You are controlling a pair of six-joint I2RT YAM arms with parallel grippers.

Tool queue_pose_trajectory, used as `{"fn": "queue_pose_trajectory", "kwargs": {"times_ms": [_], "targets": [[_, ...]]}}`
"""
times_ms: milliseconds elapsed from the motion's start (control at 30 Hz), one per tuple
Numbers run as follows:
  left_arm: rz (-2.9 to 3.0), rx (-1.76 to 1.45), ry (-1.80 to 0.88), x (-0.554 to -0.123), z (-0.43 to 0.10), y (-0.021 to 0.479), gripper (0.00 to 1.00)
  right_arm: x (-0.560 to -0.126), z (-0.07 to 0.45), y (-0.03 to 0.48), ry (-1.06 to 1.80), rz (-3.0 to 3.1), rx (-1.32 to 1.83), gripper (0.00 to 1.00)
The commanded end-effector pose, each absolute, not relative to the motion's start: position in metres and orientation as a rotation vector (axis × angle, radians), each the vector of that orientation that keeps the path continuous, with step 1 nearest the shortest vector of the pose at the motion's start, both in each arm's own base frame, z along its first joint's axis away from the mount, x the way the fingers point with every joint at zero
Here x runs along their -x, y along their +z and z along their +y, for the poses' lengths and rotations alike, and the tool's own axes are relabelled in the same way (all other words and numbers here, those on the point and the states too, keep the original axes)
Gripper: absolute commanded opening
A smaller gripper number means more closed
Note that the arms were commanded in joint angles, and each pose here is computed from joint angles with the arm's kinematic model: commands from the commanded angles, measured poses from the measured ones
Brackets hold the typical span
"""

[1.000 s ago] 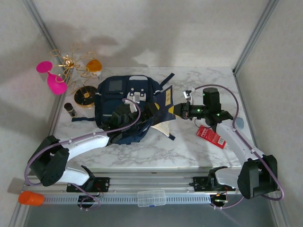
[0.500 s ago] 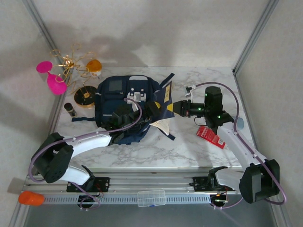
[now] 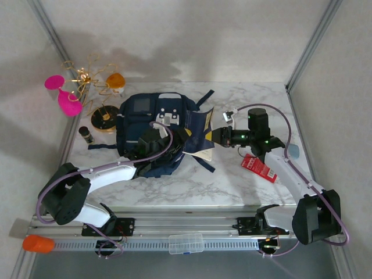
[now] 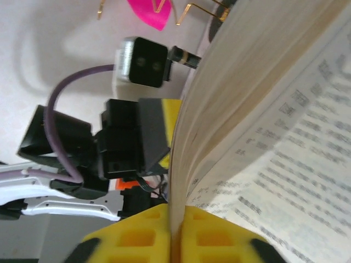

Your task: Pack books, pencil case, and school supplies into a backpack

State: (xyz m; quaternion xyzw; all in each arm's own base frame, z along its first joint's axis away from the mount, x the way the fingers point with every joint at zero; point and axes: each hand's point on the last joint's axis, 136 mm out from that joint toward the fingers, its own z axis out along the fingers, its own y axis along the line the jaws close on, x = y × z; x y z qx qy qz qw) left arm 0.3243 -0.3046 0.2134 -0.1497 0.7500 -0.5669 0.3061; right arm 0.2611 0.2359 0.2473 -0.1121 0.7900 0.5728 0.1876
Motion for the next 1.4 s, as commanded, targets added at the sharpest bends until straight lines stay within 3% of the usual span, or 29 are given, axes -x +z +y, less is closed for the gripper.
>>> {"fn": "queue_pose_trajectory", "kwargs": {"times_ms": [0,200,367,733,867,1033,1233,1367], "targets": [[1.836,0.261,-1.634,-0.312,-0.315,0.272,0.00,-0.263,0.230,0.223,1.528,2.302,0.268,0.27],[1.769,0.230,-1.670,-0.313,-0.315,0.300,0.00,-0.267,0.203,0.193,1.352,2.430,0.116,0.67],[1.712,0.210,-1.734,-0.312,-0.320,0.322,0.00,-0.260,0.195,0.199,1.494,2.373,0.078,0.98],[1.612,0.216,-1.854,-0.307,-0.337,0.353,0.00,-0.252,0.214,0.265,1.841,2.096,0.213,0.99],[1.704,0.242,-1.725,-0.317,-0.337,0.332,0.00,-0.249,0.214,0.287,1.856,2.023,0.251,0.91],[1.787,0.285,-1.565,-0.327,-0.326,0.306,0.00,-0.247,0.211,0.291,1.825,2.016,0.237,0.73],[1.827,0.271,-1.530,-0.328,-0.328,0.296,0.00,-0.255,0.210,0.282,1.766,2.058,0.190,0.46],[1.856,0.268,-1.454,-0.331,-0.323,0.290,0.00,-0.263,0.208,0.271,1.713,2.102,0.156,0.23]]}}
